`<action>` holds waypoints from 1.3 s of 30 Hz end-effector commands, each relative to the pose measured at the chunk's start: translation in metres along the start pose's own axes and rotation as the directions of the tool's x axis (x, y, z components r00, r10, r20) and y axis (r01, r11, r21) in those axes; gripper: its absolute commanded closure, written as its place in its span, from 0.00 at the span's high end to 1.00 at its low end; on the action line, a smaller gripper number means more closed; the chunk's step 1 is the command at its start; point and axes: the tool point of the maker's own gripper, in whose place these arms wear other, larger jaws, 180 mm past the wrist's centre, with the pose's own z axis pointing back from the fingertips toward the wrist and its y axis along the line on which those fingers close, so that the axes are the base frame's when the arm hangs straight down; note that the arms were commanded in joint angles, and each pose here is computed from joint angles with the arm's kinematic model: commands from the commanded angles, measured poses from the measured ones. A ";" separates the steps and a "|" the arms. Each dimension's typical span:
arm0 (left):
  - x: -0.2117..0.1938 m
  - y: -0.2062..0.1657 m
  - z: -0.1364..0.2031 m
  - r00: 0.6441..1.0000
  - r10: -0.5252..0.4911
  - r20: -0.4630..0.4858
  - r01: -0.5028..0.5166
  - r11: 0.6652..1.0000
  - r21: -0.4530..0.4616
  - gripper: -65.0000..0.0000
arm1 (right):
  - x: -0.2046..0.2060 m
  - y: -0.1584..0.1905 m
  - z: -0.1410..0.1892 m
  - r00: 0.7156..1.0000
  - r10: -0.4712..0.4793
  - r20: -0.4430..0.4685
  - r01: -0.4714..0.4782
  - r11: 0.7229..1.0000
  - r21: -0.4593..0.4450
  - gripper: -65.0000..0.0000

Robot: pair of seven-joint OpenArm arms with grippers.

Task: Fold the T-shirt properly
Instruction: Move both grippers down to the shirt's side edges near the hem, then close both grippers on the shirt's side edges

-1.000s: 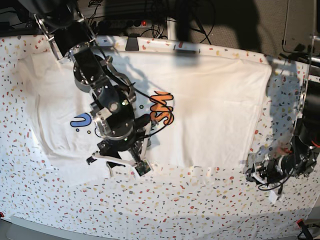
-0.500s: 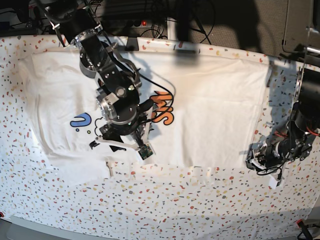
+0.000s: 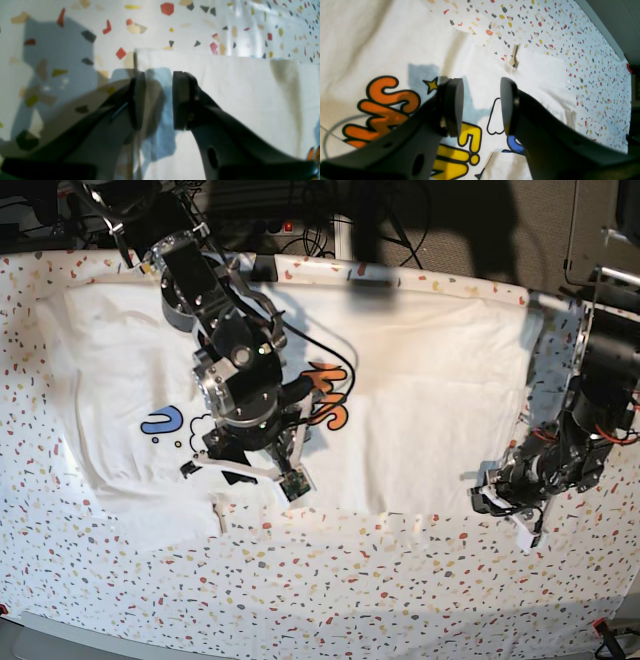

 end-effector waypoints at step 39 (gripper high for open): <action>0.039 -0.029 0.006 0.992 0.039 0.121 -0.019 0.987 -0.157 0.26 | -0.006 0.004 0.005 1.000 -0.009 -0.008 0.009 1.000 0.000 0.38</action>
